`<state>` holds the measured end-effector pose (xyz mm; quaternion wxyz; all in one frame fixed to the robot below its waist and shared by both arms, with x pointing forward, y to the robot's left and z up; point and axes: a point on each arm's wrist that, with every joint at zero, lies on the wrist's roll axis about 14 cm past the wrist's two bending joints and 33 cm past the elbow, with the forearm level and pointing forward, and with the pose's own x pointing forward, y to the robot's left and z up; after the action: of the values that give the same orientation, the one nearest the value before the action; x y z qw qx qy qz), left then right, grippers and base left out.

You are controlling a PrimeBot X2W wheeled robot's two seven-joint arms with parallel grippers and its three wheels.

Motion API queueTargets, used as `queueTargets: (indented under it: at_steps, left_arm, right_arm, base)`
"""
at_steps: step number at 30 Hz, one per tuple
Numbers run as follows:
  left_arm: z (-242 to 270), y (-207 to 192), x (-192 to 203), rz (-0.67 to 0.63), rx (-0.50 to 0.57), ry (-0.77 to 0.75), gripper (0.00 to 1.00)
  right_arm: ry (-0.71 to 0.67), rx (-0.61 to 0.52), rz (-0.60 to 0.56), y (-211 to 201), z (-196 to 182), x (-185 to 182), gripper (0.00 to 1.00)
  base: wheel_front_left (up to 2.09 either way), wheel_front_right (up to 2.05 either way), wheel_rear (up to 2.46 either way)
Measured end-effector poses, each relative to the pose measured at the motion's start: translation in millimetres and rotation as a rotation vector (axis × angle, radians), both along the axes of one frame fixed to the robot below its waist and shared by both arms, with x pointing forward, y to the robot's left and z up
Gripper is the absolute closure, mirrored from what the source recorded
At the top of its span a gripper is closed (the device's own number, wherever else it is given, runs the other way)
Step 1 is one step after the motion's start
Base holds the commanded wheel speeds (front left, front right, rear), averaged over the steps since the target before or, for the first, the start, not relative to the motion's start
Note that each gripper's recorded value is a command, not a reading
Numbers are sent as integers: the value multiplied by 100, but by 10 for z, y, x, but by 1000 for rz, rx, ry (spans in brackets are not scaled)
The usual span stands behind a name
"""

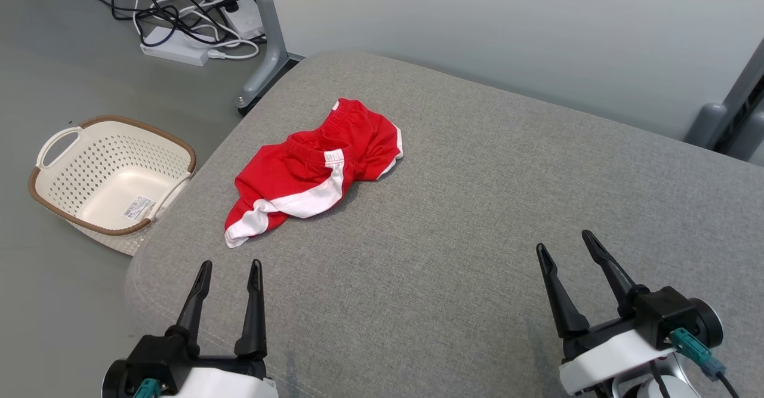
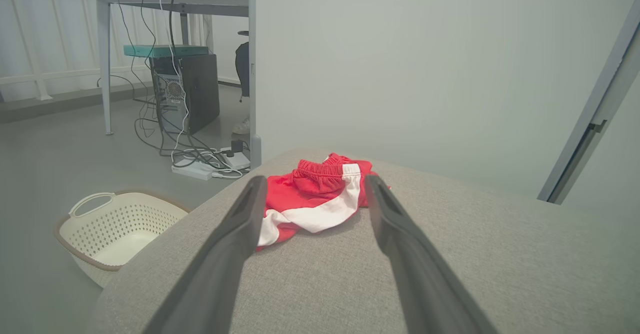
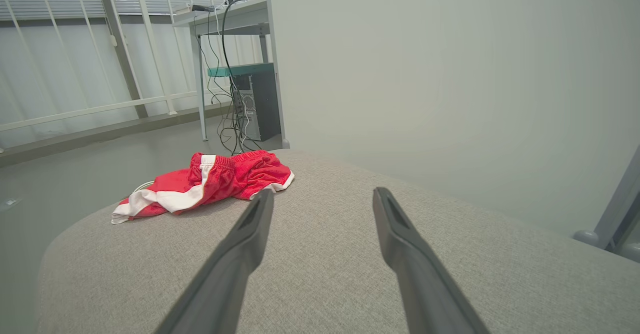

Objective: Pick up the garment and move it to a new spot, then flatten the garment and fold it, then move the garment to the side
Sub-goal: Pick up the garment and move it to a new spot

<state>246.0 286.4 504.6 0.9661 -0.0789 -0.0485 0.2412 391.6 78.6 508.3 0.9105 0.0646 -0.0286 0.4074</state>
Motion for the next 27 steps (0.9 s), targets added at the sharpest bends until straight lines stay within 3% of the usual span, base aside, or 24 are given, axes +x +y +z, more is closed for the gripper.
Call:
queueTargets:
  at_steps: [14,22,27]
  left_arm:
    - [-144,11,151,-12,-28,50,0]
    - [-286,192,744,-59,12,127,0]
    - [-538,377,1202,-136,65,266,0]
  right_arm:
    - [-24,0,-17,-53,-11,180,0]
    - [-65,1,-28,-163,-111,559,0]
    - [-55,-17,-38,-254,-307,728,0]
  base:
    - [0,0,0]
    - [0,0,0]
    - [0,0,0]
